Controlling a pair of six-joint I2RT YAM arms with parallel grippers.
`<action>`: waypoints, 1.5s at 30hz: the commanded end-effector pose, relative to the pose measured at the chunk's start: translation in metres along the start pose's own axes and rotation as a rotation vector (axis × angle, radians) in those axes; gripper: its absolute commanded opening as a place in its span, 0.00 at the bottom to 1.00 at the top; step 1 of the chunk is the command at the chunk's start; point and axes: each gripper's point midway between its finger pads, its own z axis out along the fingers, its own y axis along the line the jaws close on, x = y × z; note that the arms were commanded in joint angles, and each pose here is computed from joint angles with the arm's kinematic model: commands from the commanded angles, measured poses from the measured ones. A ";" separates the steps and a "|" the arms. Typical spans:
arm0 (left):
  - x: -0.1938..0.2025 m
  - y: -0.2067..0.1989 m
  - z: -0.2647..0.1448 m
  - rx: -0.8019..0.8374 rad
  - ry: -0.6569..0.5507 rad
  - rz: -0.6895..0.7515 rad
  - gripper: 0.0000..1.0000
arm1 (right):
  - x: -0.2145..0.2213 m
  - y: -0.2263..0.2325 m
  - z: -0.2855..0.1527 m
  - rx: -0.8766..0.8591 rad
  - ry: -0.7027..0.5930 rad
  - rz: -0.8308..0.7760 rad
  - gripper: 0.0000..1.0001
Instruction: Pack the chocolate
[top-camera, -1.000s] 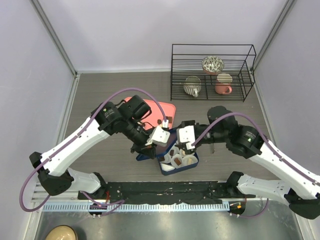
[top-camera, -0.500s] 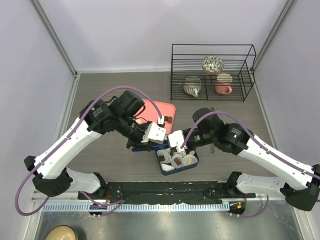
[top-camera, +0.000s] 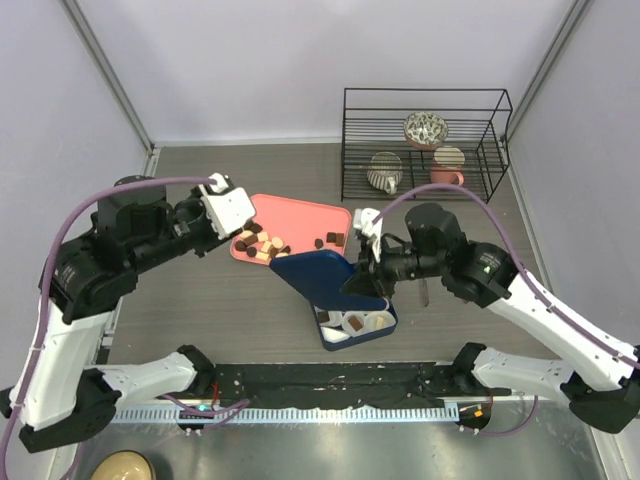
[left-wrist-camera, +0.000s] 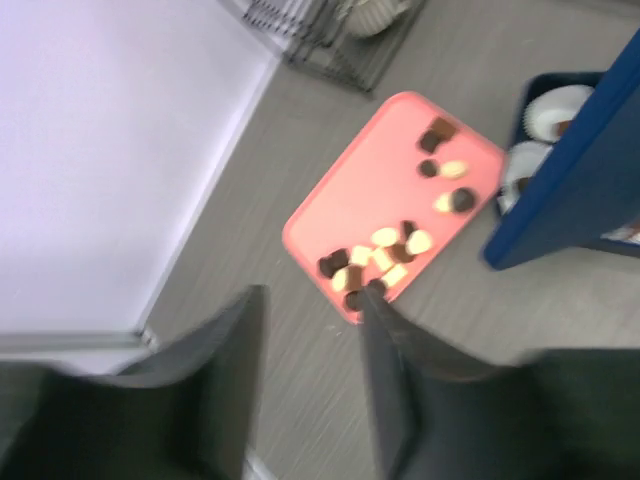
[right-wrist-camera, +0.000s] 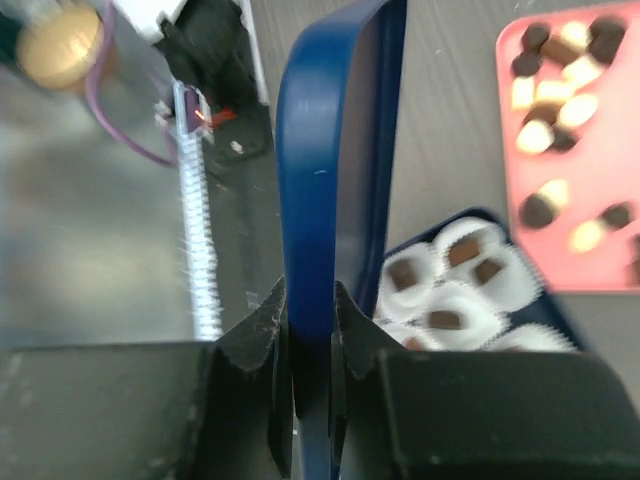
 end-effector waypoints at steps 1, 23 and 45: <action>0.025 0.049 0.014 -0.278 0.067 -0.175 0.57 | -0.020 -0.002 -0.016 -0.101 -0.069 0.444 0.06; 0.100 -0.011 0.058 -0.077 0.231 -0.344 0.79 | 0.076 -0.090 -0.008 -0.169 -0.343 1.256 0.01; 0.114 -0.035 0.064 0.004 0.239 -0.341 0.80 | 0.197 -0.119 0.009 0.287 0.005 1.344 0.08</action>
